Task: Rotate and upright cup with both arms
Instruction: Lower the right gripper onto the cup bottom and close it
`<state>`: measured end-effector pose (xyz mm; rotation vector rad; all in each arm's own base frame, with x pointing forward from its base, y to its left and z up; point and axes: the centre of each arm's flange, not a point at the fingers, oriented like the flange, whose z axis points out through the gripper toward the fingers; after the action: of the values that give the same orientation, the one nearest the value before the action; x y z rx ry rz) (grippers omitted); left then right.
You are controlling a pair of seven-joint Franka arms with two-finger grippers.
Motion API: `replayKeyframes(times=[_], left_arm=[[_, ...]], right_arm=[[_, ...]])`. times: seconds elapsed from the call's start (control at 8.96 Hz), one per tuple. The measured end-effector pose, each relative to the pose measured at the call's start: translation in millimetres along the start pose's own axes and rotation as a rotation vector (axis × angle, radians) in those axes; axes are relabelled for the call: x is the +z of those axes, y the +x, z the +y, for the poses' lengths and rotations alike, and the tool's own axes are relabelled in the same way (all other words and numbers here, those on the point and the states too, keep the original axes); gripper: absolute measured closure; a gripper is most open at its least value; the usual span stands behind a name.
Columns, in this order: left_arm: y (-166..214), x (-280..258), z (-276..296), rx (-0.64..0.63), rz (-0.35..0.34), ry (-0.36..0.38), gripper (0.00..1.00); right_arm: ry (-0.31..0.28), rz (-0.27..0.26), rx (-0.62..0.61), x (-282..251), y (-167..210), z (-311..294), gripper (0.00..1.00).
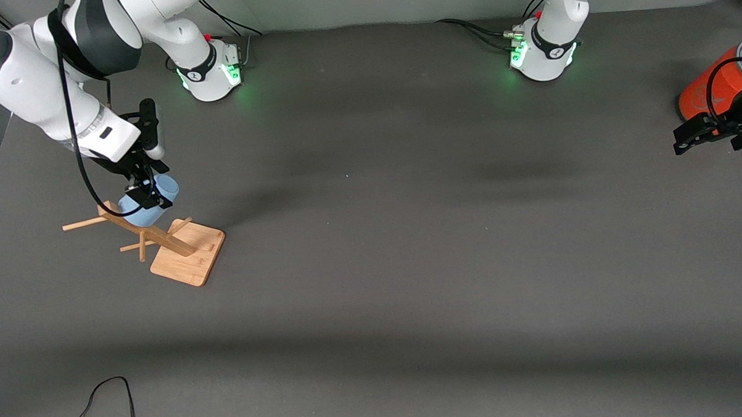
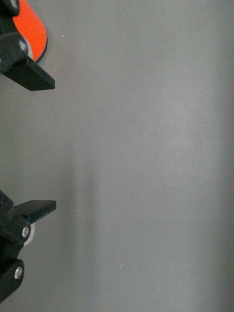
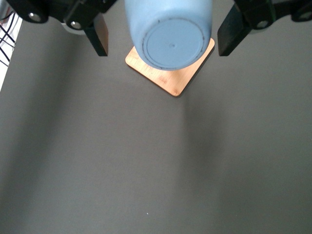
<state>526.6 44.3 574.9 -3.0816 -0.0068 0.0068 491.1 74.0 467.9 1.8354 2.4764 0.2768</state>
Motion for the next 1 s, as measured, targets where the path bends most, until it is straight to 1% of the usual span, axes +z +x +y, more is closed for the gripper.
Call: replayKeyframes(times=[0.22, 0.33, 0.45, 0.56, 0.67, 0.78, 1.0], left_arm=[[0.1, 0.9, 0.4, 0.001, -0.002, 0.000, 0.00], [0.2, 1.3, 0.7, 0.002, -0.003, 0.000, 0.00], [0.3, 1.6, 1.0, 0.002, -0.003, 0.000, 0.00], [0.4, 2.0, 1.2, 0.003, -0.004, 0.000, 0.00], [0.5, 2.3, 1.2, 0.003, -0.005, 0.000, 0.00], [0.5, 2.4, 1.4, 0.003, -0.005, -0.001, 0.00], [0.6, 2.4, 1.8, 0.004, -0.005, -0.001, 0.00]], right_arm=[[0.004, -0.001, 0.019, 8.0, -9.4, -3.1, 0.01], [0.008, 0.007, 0.040, 10.4, -17.0, -5.9, 0.01], [0.011, 0.023, 0.056, 13.1, -21.7, -7.9, 0.04], [0.012, 0.047, 0.072, 15.8, -23.1, -8.9, 0.13], [0.014, 0.064, 0.083, 18.4, -22.5, -9.0, 0.18], [0.016, 0.071, 0.090, 20.5, -22.3, -8.8, 0.32], [0.016, 0.085, 0.105, 21.5, -23.6, -8.9, 0.32]])
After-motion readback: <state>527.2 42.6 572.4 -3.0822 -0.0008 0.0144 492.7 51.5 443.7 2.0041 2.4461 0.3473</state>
